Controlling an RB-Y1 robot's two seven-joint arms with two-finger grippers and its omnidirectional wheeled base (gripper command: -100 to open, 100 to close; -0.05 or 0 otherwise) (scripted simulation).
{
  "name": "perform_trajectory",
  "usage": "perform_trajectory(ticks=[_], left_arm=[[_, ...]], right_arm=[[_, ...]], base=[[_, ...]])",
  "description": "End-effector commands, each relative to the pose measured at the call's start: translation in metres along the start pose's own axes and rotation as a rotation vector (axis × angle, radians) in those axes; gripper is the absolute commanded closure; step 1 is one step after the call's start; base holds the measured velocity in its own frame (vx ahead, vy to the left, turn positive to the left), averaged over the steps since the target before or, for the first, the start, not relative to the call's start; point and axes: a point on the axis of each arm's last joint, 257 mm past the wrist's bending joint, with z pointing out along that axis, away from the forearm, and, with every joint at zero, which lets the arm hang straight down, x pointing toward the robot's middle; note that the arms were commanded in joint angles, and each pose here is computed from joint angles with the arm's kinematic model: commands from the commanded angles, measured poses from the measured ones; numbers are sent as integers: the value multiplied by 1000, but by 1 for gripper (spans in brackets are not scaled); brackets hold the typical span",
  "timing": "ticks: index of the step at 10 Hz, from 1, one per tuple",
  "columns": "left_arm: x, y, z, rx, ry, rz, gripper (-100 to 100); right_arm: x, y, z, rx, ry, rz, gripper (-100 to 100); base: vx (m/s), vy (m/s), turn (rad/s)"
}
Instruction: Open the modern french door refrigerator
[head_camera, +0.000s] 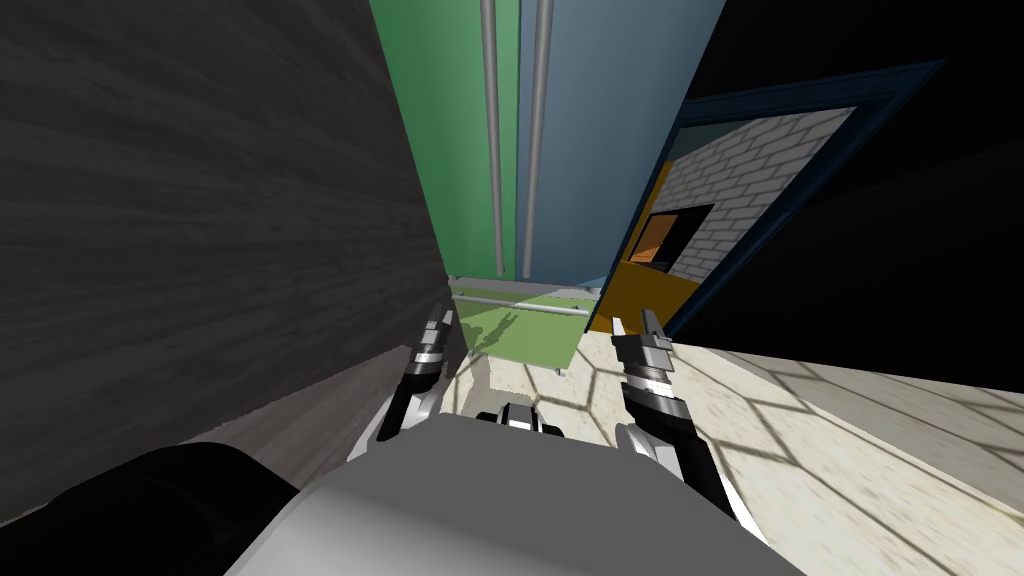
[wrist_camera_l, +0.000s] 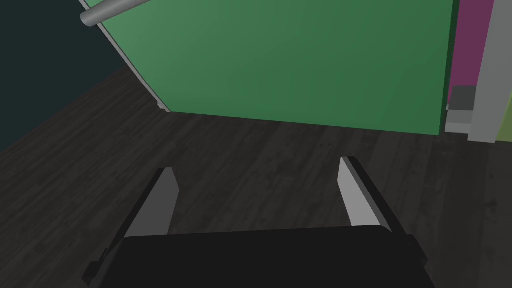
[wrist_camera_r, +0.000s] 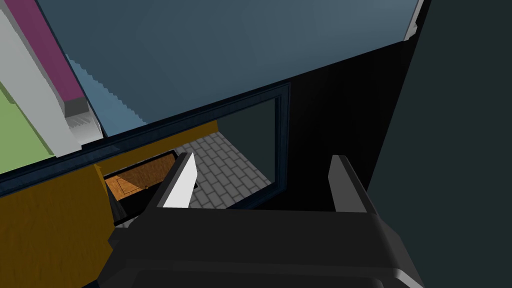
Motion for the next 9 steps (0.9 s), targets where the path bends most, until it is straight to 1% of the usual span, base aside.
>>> perform_trajectory(ticks=[1,9], left_arm=[[6,20,-4,-14,19,22,-100],[25,79,-25,-58,78,85,-100]], right_arm=[[0,0,0,0,0,0,0],[0,0,0,0,0,0,0]], base=[[96,-13,-15],[102,-19,-14]])
